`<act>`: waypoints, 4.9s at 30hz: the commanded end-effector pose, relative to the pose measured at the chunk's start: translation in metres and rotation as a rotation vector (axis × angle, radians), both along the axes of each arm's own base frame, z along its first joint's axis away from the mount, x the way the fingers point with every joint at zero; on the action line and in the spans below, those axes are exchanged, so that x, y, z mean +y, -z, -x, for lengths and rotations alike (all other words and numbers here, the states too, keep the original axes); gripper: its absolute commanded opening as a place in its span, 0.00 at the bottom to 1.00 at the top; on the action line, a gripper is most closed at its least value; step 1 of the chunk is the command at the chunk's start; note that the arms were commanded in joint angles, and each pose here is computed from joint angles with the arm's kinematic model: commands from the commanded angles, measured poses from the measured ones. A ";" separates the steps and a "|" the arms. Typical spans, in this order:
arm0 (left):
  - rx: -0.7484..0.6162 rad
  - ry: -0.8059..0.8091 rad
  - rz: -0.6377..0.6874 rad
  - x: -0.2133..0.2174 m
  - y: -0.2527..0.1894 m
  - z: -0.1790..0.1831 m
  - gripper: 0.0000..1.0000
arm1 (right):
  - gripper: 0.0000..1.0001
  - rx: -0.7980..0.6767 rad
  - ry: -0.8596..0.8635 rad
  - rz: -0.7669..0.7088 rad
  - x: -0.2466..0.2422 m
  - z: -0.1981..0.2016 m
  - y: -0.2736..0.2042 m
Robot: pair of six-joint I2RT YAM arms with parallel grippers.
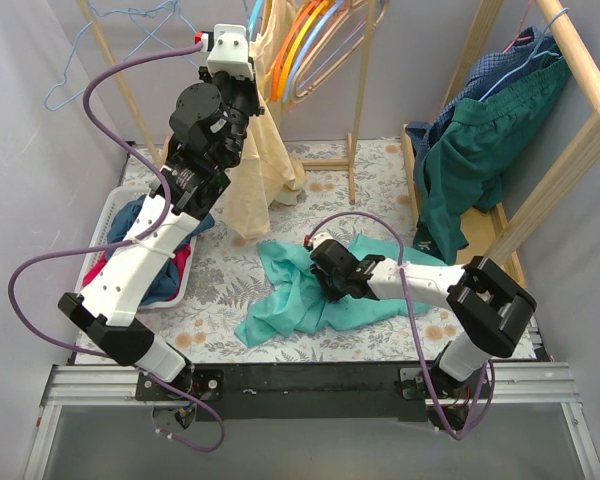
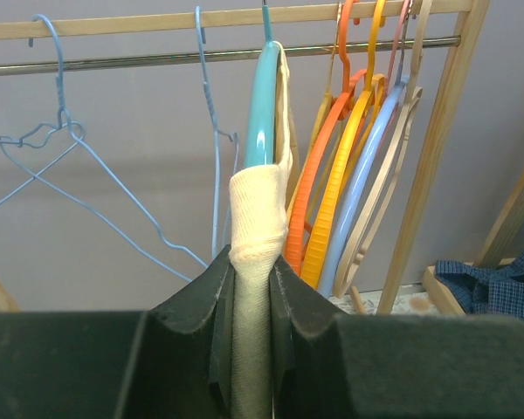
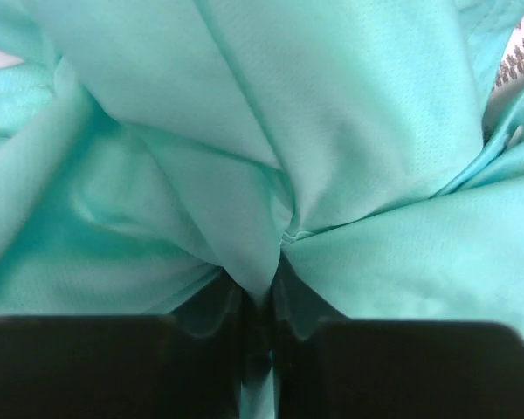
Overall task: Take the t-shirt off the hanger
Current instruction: Pick up the T-shirt from the center of the board, then place the T-shirt in the bin, then pick up the hanger from the clothesline.
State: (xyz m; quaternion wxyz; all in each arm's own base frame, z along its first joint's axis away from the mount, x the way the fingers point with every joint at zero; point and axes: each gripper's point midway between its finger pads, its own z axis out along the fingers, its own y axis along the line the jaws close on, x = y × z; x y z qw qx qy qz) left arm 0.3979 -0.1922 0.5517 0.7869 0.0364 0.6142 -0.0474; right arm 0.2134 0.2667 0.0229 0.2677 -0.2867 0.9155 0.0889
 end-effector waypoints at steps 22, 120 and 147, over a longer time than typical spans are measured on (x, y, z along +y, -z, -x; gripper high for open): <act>-0.159 0.076 0.154 0.018 -0.078 0.042 0.00 | 0.01 -0.127 -0.785 -0.668 0.203 0.074 -0.243; -0.053 0.265 0.129 0.086 -0.038 0.181 0.00 | 0.79 -0.509 -0.595 -0.593 0.210 0.077 -0.211; 0.260 0.658 -0.087 0.055 0.091 0.257 0.00 | 0.74 -0.810 -0.374 -0.542 0.011 0.075 -0.346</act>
